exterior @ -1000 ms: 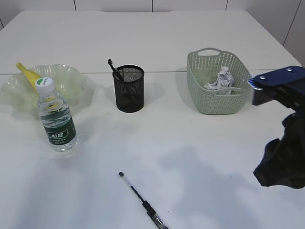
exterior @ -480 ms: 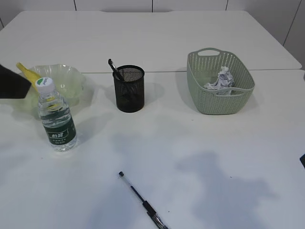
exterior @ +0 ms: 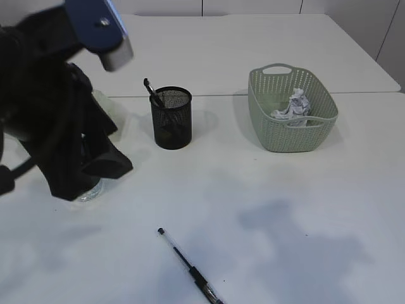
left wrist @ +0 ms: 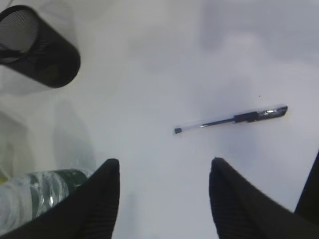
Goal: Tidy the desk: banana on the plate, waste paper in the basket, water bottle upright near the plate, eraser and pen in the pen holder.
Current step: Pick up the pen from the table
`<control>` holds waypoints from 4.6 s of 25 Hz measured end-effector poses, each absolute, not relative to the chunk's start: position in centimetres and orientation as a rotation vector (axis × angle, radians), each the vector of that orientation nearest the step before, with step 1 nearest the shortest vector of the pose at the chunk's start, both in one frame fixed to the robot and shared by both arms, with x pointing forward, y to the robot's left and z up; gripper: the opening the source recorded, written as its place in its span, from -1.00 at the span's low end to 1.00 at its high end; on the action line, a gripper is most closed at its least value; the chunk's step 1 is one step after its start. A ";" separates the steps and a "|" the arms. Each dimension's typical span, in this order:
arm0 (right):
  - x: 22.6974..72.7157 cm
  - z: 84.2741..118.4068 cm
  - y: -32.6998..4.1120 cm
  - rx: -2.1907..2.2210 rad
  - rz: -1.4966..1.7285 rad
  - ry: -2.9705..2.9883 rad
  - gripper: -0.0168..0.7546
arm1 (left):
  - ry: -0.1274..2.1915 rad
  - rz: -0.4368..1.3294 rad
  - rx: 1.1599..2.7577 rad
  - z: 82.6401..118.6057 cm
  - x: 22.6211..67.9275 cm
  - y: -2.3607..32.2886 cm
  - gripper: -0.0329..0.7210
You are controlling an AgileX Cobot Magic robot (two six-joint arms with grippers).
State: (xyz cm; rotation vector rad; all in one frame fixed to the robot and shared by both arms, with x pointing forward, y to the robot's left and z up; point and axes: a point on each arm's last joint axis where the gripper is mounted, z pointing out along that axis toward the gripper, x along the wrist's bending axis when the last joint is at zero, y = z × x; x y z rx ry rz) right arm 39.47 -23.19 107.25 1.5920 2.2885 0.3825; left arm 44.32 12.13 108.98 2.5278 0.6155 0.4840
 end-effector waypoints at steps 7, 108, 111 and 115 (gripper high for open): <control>39.4 107.2 -23.3 1.591 0.369 2.289 -0.38 | 0.162 0.449 2.730 105.4 43.9 8.4 0.16; 39.8 107.4 -23.4 1.433 0.357 2.320 -0.38 | -0.782 0.090 2.744 88.4 48.4 3.1 -0.64; 39.8 107.4 -23.4 1.432 0.357 2.321 -0.38 | -0.780 0.089 2.743 88.4 48.4 3.1 -0.80; 39.8 107.4 -23.4 1.429 0.356 2.323 -0.38 | -0.742 0.065 2.736 88.5 48.2 3.0 -0.81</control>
